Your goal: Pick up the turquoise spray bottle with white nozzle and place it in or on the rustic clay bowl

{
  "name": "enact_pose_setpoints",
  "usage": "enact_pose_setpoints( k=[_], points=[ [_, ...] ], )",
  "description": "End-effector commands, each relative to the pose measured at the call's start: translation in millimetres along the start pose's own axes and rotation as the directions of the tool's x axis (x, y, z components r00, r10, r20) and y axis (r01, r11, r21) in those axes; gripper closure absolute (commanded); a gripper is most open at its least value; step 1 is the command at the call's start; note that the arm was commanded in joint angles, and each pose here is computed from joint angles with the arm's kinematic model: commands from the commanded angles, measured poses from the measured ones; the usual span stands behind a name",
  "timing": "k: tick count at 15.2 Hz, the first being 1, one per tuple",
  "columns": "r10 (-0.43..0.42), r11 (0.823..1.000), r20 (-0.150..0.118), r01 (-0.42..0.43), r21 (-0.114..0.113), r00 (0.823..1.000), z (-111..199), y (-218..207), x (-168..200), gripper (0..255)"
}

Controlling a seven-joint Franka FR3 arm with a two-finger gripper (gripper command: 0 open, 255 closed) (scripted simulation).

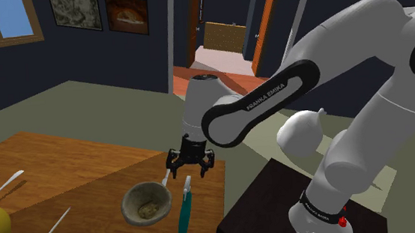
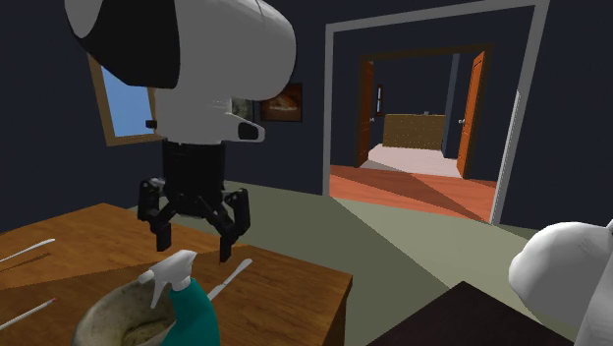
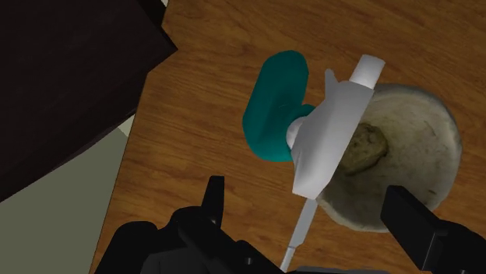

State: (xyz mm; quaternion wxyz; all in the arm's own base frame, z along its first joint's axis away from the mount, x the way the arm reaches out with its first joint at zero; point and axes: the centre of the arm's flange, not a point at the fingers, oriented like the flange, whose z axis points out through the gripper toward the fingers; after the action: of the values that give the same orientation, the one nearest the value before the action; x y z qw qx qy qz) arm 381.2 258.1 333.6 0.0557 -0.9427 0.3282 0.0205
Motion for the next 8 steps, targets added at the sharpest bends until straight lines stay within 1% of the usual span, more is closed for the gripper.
enact_pose_setpoints(
  k=[1,2,8],
  points=[
    [0.001,1.0,0.0,-0.001,0.001,1.0,10.9,-0.4,-1.0,0],
    [0.001,1.0,0.0,-0.001,0.001,1.0,19.3,-0.4,-1.0,0],
    [0.001,1.0,0.0,-0.001,0.001,1.0,19.3,-0.4,-1.0,0]
  ],
)
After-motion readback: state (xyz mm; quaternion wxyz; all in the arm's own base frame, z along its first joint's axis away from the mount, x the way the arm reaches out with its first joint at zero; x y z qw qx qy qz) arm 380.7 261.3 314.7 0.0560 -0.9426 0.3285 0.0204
